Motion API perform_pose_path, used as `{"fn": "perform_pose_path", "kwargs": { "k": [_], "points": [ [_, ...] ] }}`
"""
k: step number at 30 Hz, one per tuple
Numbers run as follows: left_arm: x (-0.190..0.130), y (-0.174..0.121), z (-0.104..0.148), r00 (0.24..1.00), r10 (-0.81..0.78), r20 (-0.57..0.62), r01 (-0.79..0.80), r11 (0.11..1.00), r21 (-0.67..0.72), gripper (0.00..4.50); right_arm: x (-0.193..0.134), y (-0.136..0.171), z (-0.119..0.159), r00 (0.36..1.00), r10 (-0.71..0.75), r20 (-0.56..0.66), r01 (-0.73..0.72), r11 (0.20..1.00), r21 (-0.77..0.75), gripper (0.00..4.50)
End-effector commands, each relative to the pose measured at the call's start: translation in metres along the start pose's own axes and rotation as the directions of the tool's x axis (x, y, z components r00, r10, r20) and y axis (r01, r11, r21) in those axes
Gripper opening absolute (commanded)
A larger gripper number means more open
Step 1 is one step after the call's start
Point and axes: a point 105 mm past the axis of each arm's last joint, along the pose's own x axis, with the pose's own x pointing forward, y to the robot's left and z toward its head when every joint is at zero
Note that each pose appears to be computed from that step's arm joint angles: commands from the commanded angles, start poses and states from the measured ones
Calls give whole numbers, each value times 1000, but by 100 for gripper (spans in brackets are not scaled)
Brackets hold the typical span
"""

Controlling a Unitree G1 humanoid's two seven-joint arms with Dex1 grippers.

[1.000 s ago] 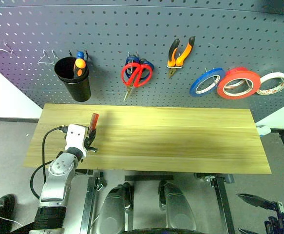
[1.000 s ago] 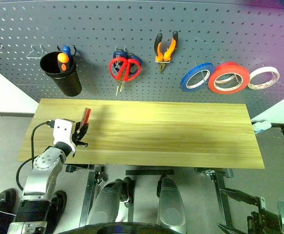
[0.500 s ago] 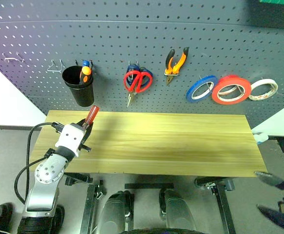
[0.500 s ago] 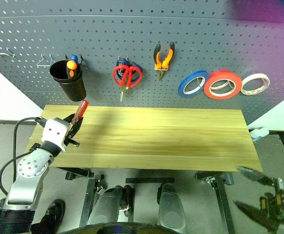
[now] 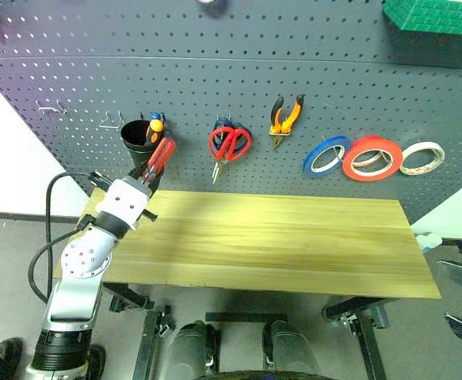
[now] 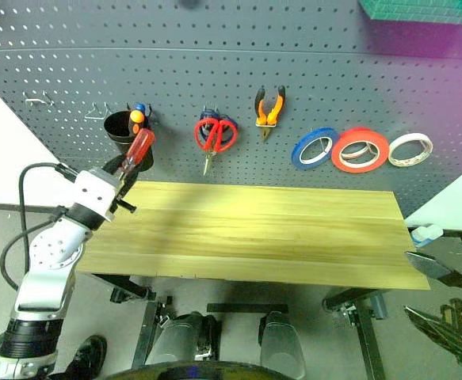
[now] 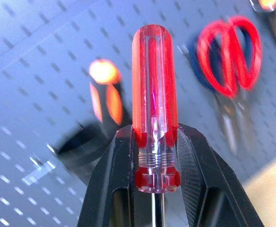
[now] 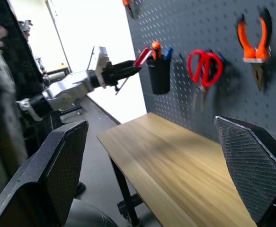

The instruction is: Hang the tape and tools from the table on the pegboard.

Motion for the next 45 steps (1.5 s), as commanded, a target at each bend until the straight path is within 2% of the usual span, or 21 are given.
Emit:
{"fn": "perform_pose_path", "kwargs": {
  "k": [1,3,5,6,7,8,22,45],
  "points": [
    [7,21,21,996,55,70,-58,997,45,84,3,7,8,1000,22,8,-22,998,-53,450],
    [12,31,25,993,78,84,-82,995,56,84,2,5,4,1000,13,-1,-13,999,-51,450],
    [18,40,30,990,96,102,-103,992,67,84,62,-47,-37,1000,15,24,-15,999,-36,450],
    [20,44,33,989,100,111,-109,991,74,84,91,-65,-47,1000,25,16,-24,999,-41,450],
    [23,47,35,987,104,119,-114,990,80,84,109,-76,-51,1000,23,9,-22,998,-55,450],
    [25,51,37,986,112,126,-123,989,84,84,114,-80,-53,1000,16,8,-15,998,-62,450],
    [51,73,50,969,145,198,-158,986,51,84,119,-87,-51,1000,2,10,-1,995,-103,450],
    [67,77,53,961,145,234,-162,985,56,84,114,-88,-51,1000,-21,10,22,993,-119,450]
  ]
}}
